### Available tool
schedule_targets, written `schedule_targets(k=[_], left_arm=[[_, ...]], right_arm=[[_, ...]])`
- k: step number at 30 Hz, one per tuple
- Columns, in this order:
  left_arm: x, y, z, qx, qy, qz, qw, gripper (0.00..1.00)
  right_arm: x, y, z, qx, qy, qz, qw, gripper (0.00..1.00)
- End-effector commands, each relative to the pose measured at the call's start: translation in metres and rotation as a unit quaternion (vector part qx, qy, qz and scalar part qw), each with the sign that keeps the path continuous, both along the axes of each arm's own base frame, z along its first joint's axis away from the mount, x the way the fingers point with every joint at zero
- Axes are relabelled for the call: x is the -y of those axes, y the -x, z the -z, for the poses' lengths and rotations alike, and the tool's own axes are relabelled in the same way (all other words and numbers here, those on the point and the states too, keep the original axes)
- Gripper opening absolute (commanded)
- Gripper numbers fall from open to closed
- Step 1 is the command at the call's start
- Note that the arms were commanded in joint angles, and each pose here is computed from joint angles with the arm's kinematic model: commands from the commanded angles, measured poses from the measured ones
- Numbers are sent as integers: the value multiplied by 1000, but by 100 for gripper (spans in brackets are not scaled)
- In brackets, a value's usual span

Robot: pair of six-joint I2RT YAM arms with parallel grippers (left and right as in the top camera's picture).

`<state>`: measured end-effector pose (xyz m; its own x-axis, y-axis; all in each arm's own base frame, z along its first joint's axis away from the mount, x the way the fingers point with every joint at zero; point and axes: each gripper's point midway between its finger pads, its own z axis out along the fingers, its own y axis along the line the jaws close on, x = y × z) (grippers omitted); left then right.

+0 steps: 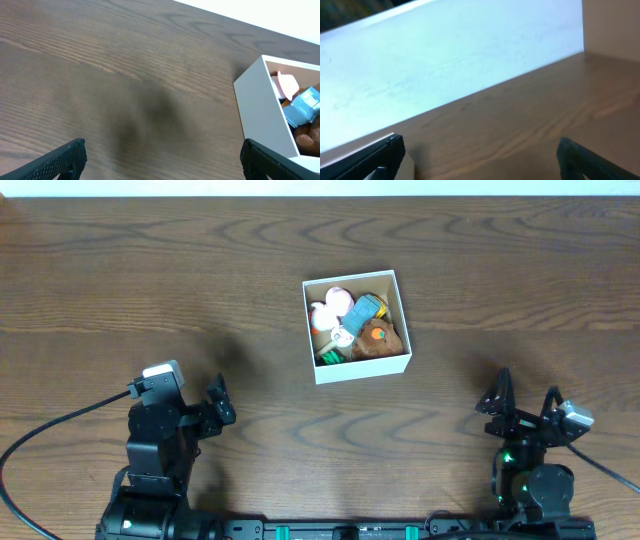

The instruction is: Pack container

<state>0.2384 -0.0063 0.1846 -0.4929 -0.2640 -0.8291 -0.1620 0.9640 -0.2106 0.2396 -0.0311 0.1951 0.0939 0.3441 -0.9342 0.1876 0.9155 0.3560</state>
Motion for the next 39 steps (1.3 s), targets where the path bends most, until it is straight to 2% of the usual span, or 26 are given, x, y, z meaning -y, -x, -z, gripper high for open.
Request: schedule_targets(k=[1,5,37,39], left_arm=[[-1,0,-2,3,2,-4,1000,98],[-1,0,-2,3,2,-4,1000,98],[-1,0,-1,1,2,-4,1000,98],[-7,1,0,-4,-25,-9,1000,98]], right_arm=[[-15,-6,15,-19,127,-49,990,99],[-14,-6,37,-70,153,-58,984,99],[-16,-6,37,-67,158,-66,983,99],[-16,-6,37,-67,158,-66,983,99]])
